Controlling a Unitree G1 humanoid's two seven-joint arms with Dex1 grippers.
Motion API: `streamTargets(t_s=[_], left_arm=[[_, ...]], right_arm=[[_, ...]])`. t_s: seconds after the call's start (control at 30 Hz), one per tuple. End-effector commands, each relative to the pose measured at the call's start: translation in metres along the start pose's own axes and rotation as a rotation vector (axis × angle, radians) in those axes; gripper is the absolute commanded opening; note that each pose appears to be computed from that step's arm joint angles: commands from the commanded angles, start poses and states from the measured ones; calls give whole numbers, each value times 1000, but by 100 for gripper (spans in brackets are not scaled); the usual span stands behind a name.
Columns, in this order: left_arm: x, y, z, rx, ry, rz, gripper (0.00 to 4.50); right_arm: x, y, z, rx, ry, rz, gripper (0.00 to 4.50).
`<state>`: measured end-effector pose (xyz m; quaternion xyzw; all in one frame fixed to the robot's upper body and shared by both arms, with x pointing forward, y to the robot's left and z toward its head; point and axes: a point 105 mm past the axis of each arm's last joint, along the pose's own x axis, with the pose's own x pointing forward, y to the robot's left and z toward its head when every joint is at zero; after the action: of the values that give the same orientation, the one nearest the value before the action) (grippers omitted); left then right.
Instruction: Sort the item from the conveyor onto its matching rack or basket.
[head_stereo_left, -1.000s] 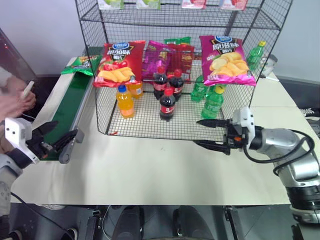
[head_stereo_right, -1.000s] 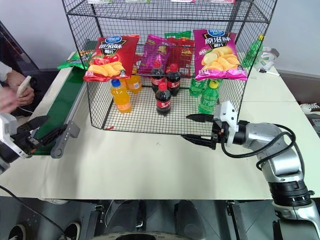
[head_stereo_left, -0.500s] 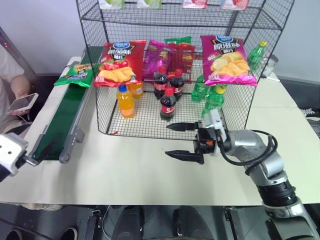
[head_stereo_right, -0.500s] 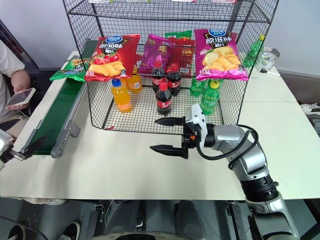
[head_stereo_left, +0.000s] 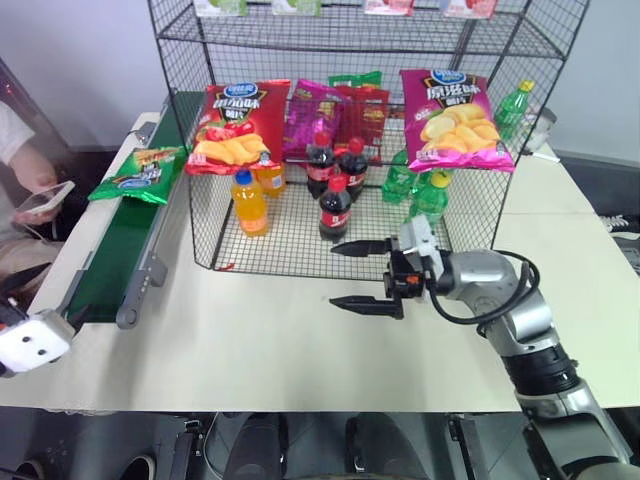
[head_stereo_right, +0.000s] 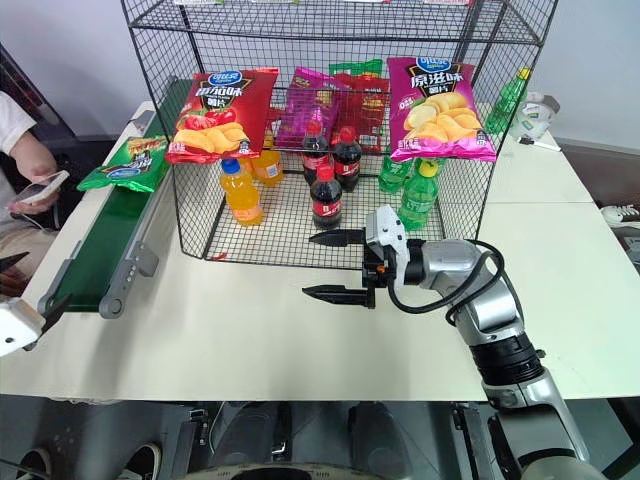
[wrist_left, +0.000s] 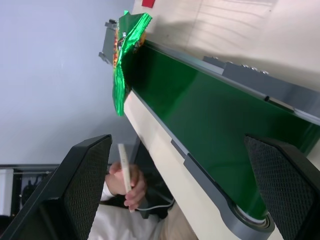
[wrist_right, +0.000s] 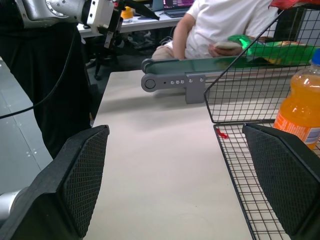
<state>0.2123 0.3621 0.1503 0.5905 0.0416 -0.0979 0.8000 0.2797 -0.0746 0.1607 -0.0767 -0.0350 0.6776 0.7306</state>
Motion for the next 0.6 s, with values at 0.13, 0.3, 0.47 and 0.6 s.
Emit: streamTargets(t_s=[0.13,0.3,0.47,0.6], left_arm=[[-7,14,-7,63,31,39,450],[-2,4,-10,51,40,16,450],[3,-1,-5,46,25,17,450],[3,-2,-7,36,26,16,450]], right_arm=[[2,5,1,-37,-17,14,445],[4,2,4,-53,-13,10,445],[4,2,7,-53,-10,7,445],[2,2,7,-54,-1,4,445]])
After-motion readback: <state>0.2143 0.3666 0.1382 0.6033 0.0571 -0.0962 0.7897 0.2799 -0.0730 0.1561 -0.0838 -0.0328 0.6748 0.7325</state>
